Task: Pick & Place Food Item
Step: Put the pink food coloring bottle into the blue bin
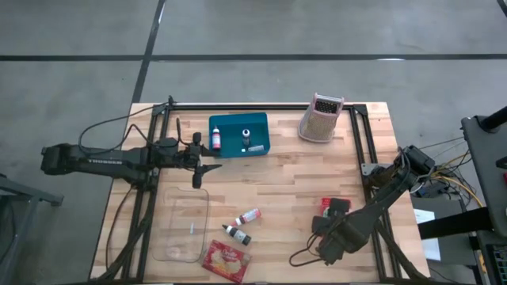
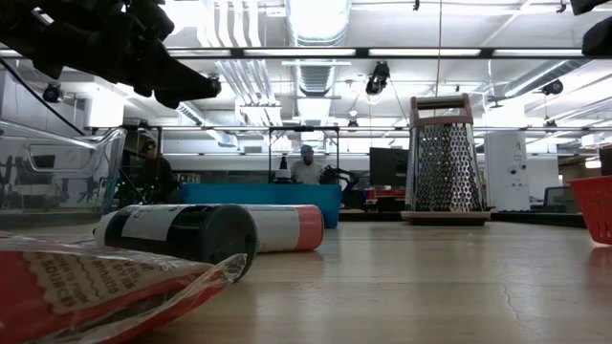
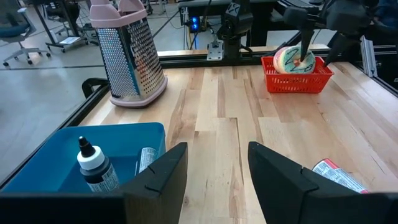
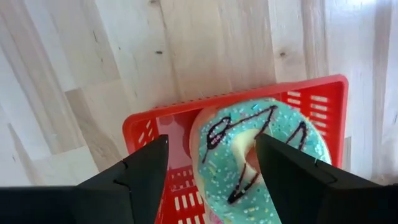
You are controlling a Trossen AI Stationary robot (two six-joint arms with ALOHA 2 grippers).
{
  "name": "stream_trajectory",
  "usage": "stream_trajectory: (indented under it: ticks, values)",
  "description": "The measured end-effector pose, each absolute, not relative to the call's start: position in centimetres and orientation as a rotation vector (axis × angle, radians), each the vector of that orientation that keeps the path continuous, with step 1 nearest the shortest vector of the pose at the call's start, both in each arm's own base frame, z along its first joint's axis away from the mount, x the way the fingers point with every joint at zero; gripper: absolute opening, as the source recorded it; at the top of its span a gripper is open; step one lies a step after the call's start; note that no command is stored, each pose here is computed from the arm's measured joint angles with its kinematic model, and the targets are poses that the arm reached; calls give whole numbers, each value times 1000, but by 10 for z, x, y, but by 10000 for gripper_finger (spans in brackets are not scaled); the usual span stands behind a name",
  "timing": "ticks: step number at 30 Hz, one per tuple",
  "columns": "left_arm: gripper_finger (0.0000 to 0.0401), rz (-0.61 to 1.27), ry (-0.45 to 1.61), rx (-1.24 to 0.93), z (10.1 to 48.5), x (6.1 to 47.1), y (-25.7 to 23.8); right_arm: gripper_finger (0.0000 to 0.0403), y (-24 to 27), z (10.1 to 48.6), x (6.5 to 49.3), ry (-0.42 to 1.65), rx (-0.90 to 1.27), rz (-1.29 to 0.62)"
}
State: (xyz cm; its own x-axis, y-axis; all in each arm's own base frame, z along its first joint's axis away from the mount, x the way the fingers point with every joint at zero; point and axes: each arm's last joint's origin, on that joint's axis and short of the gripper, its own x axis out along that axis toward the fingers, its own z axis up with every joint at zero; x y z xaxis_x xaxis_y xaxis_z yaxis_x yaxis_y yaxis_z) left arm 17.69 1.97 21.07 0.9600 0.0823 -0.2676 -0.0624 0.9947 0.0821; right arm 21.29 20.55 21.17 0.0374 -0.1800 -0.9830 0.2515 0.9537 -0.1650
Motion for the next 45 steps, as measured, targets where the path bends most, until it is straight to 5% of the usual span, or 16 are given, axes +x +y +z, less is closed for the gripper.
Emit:
stream_trajectory:
  ticks: [9, 30, 38, 45]
  values:
    - [172, 73, 274, 73, 211, 177, 20, 232, 209, 227, 222, 1361, -74, -272]
    - [172, 74, 268, 73, 211, 177, 20, 224, 210, 285, 273, 481, -288, 127]
    - [172, 74, 265, 73, 211, 177, 20, 219, 172, 276, 291, 117, -243, 329]
    - [172, 74, 261, 73, 212, 177, 20, 219, 123, 265, 294, -75, -172, 249]
